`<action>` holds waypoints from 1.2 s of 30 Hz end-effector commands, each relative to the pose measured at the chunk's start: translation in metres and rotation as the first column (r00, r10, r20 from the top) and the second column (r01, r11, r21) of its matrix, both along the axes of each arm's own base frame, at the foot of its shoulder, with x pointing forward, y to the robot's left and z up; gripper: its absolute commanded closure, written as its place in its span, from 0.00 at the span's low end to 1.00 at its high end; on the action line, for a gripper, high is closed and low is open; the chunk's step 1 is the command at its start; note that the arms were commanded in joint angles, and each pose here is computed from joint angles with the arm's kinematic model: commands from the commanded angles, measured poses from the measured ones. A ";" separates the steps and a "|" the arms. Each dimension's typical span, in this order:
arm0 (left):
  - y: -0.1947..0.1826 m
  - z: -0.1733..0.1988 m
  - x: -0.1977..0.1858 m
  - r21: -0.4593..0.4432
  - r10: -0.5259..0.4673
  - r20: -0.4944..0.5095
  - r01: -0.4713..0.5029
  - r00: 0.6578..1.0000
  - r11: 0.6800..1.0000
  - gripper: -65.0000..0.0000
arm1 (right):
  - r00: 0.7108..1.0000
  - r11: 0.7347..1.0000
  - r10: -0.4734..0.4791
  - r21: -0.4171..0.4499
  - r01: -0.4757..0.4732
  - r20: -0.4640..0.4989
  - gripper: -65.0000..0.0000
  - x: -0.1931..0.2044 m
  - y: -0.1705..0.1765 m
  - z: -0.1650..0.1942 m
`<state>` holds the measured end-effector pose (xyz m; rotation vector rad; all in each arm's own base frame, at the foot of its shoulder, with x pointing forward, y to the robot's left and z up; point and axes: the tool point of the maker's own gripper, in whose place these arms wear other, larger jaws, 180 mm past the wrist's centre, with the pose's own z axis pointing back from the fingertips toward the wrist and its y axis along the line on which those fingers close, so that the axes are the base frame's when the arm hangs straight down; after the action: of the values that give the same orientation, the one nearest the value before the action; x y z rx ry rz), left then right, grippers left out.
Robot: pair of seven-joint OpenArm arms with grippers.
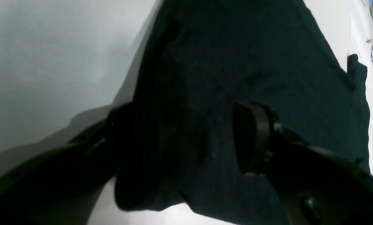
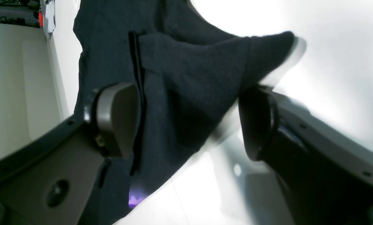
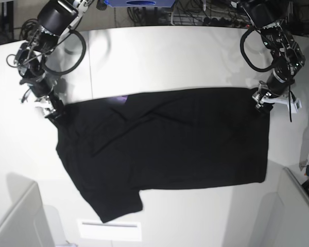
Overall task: Fold the T-shirt properly
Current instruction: 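Lift and pull the shirt by its shoulders to straighten it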
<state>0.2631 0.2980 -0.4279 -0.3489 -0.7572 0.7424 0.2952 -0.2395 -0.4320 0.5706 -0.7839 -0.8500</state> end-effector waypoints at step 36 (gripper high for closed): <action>0.041 0.003 -0.133 0.117 -0.175 -0.469 0.257 0.866 0.959 1.00 | 0.992 0.960 0.026 -0.272 -0.059 -0.127 1.00 -0.141 -0.015 0.017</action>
<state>0.1383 0.3320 -0.4250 -0.1193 -0.3603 0.5147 0.1487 -0.2468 -0.4251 0.2955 -0.7139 -0.7233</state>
